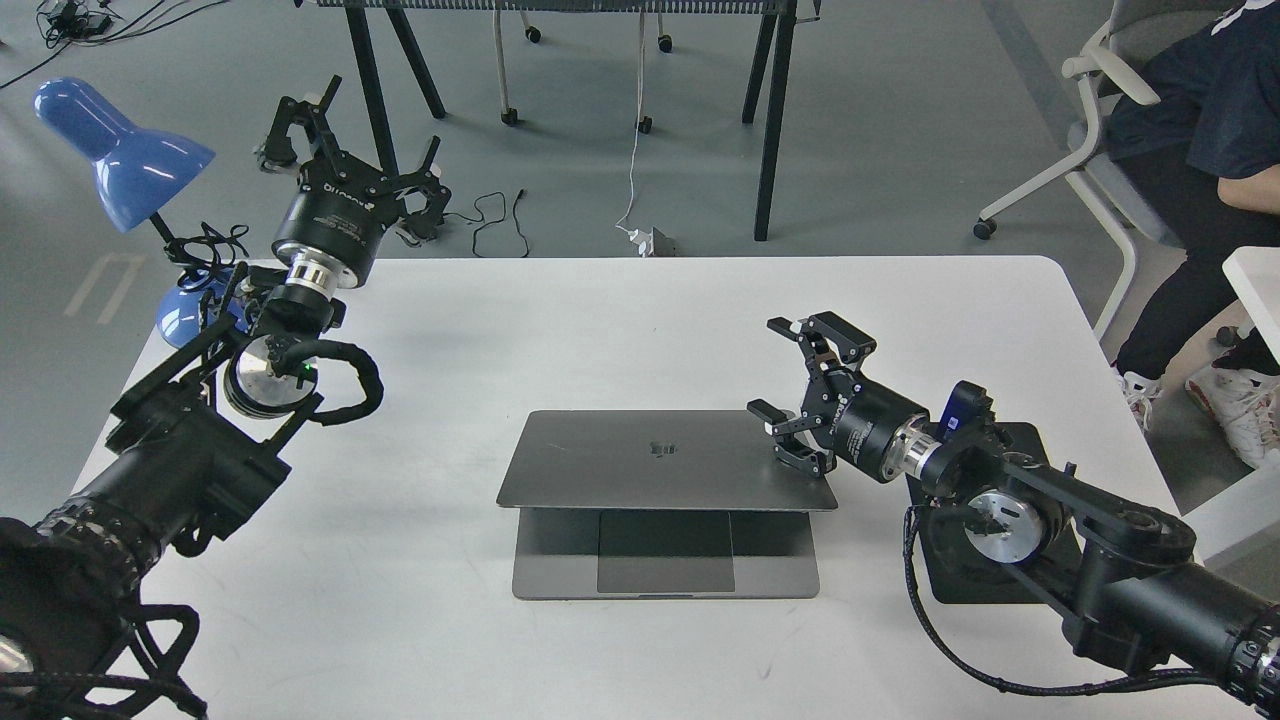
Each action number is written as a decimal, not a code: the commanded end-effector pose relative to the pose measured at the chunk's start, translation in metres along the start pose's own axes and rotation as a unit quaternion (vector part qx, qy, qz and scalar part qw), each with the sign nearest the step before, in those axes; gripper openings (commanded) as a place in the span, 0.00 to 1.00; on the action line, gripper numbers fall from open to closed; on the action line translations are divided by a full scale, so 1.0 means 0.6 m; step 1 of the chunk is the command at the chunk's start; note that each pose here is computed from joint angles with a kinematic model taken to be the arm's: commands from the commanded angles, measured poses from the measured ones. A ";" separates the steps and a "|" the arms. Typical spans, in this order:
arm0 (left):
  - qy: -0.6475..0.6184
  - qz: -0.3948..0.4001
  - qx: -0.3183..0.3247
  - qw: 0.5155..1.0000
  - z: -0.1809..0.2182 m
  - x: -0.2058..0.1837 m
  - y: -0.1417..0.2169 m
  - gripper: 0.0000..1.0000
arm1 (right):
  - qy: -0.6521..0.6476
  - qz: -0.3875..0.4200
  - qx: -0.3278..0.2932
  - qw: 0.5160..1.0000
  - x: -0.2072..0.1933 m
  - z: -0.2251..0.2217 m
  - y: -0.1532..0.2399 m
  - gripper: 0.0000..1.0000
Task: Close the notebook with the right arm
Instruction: 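Push the laptop screen down toward the keyboard with the right gripper, then hold the right gripper on the closed lid, then lift slightly away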
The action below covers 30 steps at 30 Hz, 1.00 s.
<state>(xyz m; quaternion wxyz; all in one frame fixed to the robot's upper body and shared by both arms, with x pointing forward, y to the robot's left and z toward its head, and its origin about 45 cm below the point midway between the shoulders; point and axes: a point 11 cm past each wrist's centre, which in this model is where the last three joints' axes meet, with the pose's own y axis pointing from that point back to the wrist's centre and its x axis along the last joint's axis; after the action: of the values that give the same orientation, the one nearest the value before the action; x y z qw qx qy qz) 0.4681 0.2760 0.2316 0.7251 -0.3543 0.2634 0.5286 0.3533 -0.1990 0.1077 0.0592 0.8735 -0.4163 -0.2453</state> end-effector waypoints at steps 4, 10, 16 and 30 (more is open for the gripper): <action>0.000 0.000 0.000 1.000 0.000 0.000 0.000 1.00 | 0.038 -0.014 -0.040 0.998 -0.012 0.036 0.002 1.00; 0.000 0.000 0.000 1.000 0.000 0.000 0.000 1.00 | 0.077 -0.015 -0.062 0.995 -0.013 0.053 0.005 1.00; 0.000 0.000 0.000 1.000 0.000 0.000 0.000 1.00 | 0.089 -0.009 -0.065 0.994 -0.012 0.055 0.005 1.00; 0.000 0.000 0.000 1.000 0.000 0.000 0.000 1.00 | 0.129 -0.014 -0.103 0.986 -0.009 0.089 0.017 1.00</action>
<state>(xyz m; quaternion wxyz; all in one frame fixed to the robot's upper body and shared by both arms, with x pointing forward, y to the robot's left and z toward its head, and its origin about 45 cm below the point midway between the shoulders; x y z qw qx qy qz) 0.4680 0.2760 0.2314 0.7251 -0.3539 0.2636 0.5286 0.3215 -0.1950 0.0700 0.1899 0.8936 -0.3675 -0.1744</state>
